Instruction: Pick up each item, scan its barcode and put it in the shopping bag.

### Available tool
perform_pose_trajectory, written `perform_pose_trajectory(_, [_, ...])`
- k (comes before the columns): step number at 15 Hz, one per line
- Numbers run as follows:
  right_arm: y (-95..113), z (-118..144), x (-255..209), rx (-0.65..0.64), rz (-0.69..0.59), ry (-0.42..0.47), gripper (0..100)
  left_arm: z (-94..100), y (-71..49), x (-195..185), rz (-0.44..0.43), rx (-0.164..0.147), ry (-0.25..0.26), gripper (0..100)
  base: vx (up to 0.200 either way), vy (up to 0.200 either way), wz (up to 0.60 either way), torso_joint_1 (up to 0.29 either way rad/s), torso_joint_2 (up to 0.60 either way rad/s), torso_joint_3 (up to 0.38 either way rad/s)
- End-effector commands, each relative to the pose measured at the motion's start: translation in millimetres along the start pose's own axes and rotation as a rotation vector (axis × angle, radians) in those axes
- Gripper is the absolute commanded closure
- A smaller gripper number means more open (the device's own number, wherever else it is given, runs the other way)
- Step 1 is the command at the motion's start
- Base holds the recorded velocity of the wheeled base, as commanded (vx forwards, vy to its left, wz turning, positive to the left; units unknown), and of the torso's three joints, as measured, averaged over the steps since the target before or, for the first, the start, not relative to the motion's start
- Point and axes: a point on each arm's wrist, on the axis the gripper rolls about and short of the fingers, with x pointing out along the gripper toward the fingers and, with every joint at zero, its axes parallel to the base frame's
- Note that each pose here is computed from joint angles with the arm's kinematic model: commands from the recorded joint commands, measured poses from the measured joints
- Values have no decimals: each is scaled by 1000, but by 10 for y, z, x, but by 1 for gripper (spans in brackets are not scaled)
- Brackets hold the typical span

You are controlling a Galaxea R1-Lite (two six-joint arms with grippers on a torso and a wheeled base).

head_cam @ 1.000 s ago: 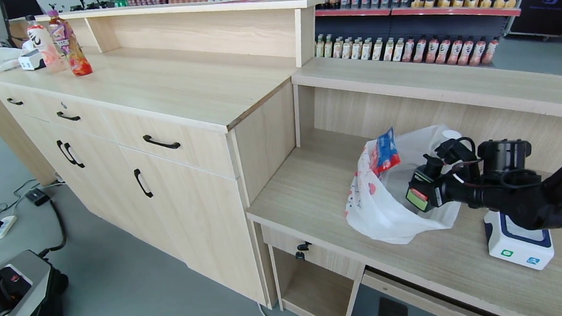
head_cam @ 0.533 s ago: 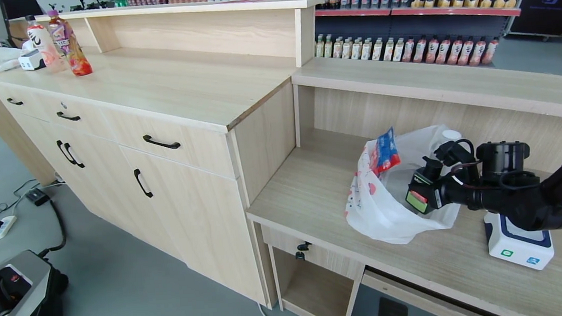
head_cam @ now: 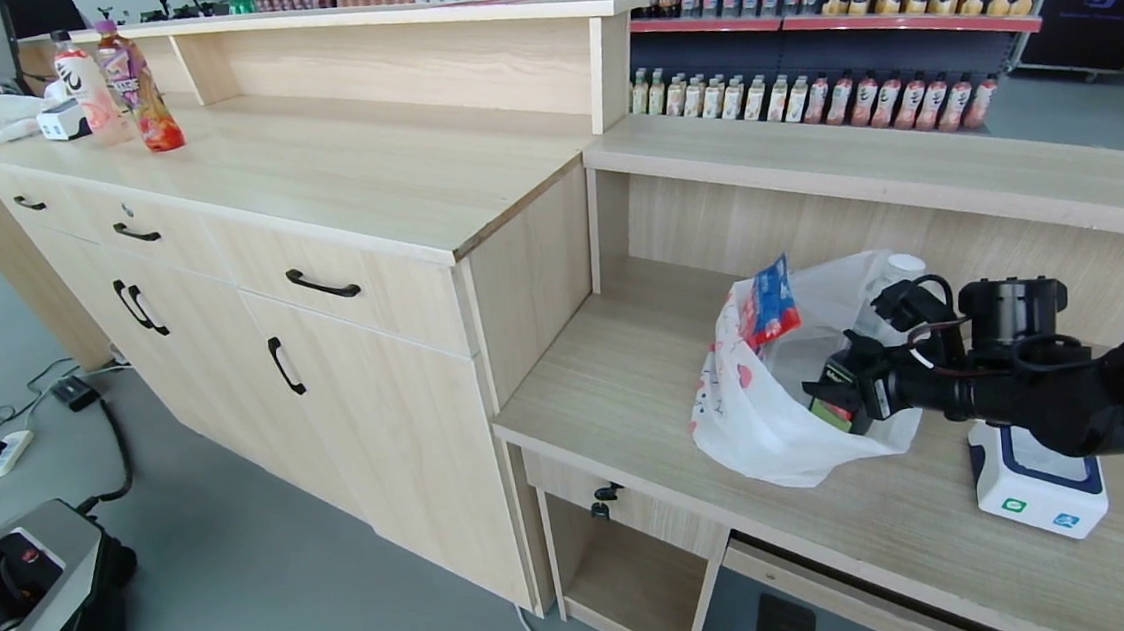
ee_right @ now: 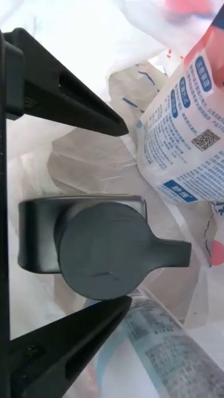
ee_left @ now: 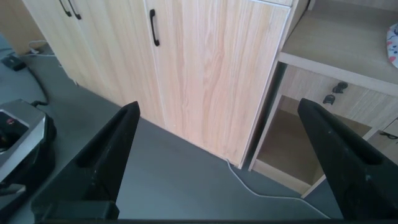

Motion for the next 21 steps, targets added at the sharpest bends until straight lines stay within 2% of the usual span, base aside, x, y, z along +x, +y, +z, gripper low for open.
perform_pose_trajectory(1, [67, 387, -425, -14, -4, -30, 0, 1, 0, 0, 0, 0, -1, 0, 0, 0, 0, 0, 0, 0])
perform_pose_trajectory(3, [224, 571, -909, -22, 2, -7, 0, 1, 0, 0, 0, 0, -1, 0, 0, 0, 0, 0, 0, 0])
perform_pose_trajectory(5, [363, 677, -1349, -80, -23, -30, 0, 1, 0, 0, 0, 0, -1, 0, 0, 0, 0, 0, 0, 0])
perform_pose_trajectory(8, [413, 753, -1978, -140, -138, -87, 0, 1, 0, 0, 0, 0, -1, 0, 0, 0, 0, 0, 0, 0])
perform_pose_trajectory(9, [410, 759, -2041, -150, -160, -90, 0, 1, 0, 0, 0, 0, -1, 0, 0, 0, 0, 0, 0, 0])
perform_pose_trajectory(10, [351, 795, -2282, -216, -336, -82, 0, 1, 0, 0, 0, 0, -1, 0, 0, 0, 0, 0, 0, 0])
perform_pose_trajectory(11, [334, 859, -2363, -224, -391, -98, 0, 1, 0, 0, 0, 0, -1, 0, 0, 0, -600, 2, 7, 7])
perform_pose_trajectory(12, [339, 1066, -2530, -197, -443, -184, 0, 1, 0, 0, 0, 0, -1, 0, 0, 0, -600, 2, 2, 7])
perform_pose_trajectory(14, [346, 1240, -2685, -141, -528, -228, 0, 1, 0, 0, 0, 0, -1, 0, 0, 0, -600, 0, 2, 7])
perform_pose_trajectory(17, [322, 1267, -2844, -55, -623, -171, 0, 1, 0, 0, 0, 0, -1, 0, 0, 0, -600, 4, -1, 2])
perform_pose_trajectory(21, [406, 1083, -2955, 57, -687, -103, 0, 1, 0, 0, 0, 0, -1, 0, 0, 0, -600, 1, 1, 4])
